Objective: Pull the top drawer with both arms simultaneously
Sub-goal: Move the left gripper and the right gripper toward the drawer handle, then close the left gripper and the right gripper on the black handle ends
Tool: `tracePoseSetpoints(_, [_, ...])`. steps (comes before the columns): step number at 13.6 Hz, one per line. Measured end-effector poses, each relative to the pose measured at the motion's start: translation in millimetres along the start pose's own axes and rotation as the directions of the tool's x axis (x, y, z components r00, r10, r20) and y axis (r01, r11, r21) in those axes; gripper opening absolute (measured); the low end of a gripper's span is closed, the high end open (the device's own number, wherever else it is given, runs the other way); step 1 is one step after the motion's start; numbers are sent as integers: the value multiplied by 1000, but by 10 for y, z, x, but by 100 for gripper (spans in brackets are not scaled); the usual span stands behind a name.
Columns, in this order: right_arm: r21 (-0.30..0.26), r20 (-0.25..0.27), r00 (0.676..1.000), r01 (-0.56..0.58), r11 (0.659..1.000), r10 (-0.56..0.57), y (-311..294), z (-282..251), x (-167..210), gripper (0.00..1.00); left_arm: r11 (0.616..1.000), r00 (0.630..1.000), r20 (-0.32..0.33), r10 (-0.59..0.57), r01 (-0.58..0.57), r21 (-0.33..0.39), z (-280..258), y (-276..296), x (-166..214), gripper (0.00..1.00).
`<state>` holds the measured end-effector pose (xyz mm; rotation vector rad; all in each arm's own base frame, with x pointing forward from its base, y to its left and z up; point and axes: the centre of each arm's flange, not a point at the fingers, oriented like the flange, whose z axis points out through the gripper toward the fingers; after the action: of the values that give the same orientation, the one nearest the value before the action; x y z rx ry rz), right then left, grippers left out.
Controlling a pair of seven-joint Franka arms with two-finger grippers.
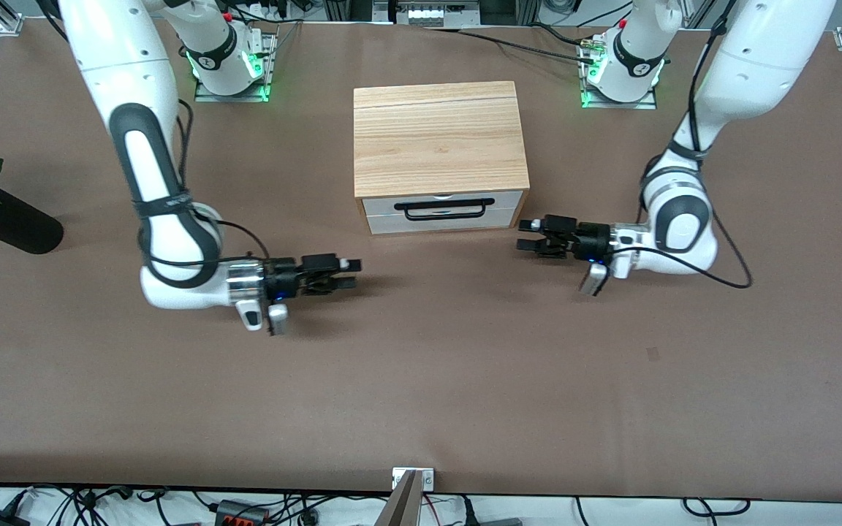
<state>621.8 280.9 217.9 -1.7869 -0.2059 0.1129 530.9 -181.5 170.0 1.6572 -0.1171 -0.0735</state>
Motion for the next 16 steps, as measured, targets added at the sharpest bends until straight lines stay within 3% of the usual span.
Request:
tracePoseSetpoints(3, [106,54,998,-40,994,35,70,495,-179,100,998,999,-11,-42,41,-47,289,-126,-201,100])
tracePoseSetpoints(7, [136,109,993,-59,989,44,127,764,-315,100,992,994,-57,-90,84,-92,392,-153,-289,100])
tracePoseSetpoints(8, [141,121,992,-59,988,42,143,817,-356,95,990,993,-59,-103,97,-103,453,-160,-335,97])
tracePoseSetpoints(9, [148,133,990,-55,987,35,152,862,-400,84,989,992,-56,-109,103,-106,493,-164,-364,95])
tracePoseSetpoints(10, [154,144,989,-53,987,31,162,899,-440,84,989,992,-55,-112,106,-103,509,-170,-379,86])
tracePoseSetpoints(11, [157,151,988,-53,986,29,184,923,-479,75,989,992,-53,-114,108,-103,518,-176,-392,73])
tracePoseSetpoints(12, [159,156,987,-53,986,28,223,939,-527,66,988,992,-51,-117,111,-103,532,-180,-409,67])
tracePoseSetpoints(13, [156,162,987,-46,987,21,273,947,-579,66,988,992,-48,-121,115,-103,545,-187,-427,65])
tracePoseSetpoints(14, [149,171,985,-36,988,10,320,947,-626,63,988,991,-46,-123,118,-104,552,-192,-441,54])
tracePoseSetpoints(16, [133,194,981,-27,991,1,387,945,-697,56,987,991,-45,-126,120,-104,559,-197,-454,46])
